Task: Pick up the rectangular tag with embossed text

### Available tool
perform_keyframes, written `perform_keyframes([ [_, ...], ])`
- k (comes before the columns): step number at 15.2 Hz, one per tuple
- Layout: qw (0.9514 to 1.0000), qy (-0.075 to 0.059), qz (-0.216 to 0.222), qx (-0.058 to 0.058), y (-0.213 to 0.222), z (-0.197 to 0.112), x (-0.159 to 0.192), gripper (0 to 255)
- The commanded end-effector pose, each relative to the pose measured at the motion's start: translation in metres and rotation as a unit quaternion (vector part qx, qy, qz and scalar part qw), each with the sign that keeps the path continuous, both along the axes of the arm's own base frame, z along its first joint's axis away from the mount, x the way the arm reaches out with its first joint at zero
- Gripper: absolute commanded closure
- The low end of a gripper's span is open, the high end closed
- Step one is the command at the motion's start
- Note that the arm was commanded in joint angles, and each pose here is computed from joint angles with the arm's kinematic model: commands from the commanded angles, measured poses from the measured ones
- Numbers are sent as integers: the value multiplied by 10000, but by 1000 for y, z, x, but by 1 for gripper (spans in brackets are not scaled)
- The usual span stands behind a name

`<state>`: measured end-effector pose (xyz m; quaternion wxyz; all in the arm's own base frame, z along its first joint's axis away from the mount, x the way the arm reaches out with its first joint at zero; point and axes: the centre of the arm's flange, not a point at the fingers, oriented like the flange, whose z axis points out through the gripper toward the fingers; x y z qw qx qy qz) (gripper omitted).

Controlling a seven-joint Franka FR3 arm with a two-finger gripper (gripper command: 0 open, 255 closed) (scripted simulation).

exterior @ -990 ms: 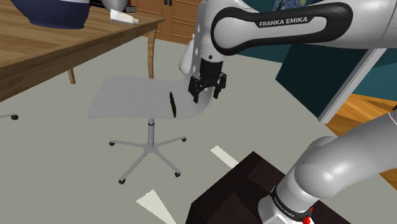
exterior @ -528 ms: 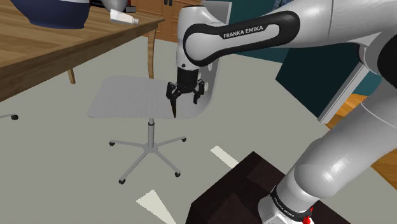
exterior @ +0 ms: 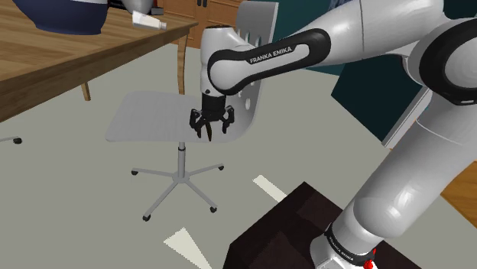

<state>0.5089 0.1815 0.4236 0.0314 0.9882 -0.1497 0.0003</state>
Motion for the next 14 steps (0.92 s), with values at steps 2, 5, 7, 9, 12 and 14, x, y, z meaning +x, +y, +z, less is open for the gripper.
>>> perform_keyframes([
  [2,10000,-3,0,1,0,-15,1,0],
  [5,10000,-2,0,1,1,-15,1,255],
  [7,10000,-2,0,1,1,-15,1,255],
  [9,10000,-2,0,1,1,-15,1,255],
  [12,10000,-2,0,1,1,-15,1,255],
  [14,10000,-3,0,1,0,-9,1,255],
])
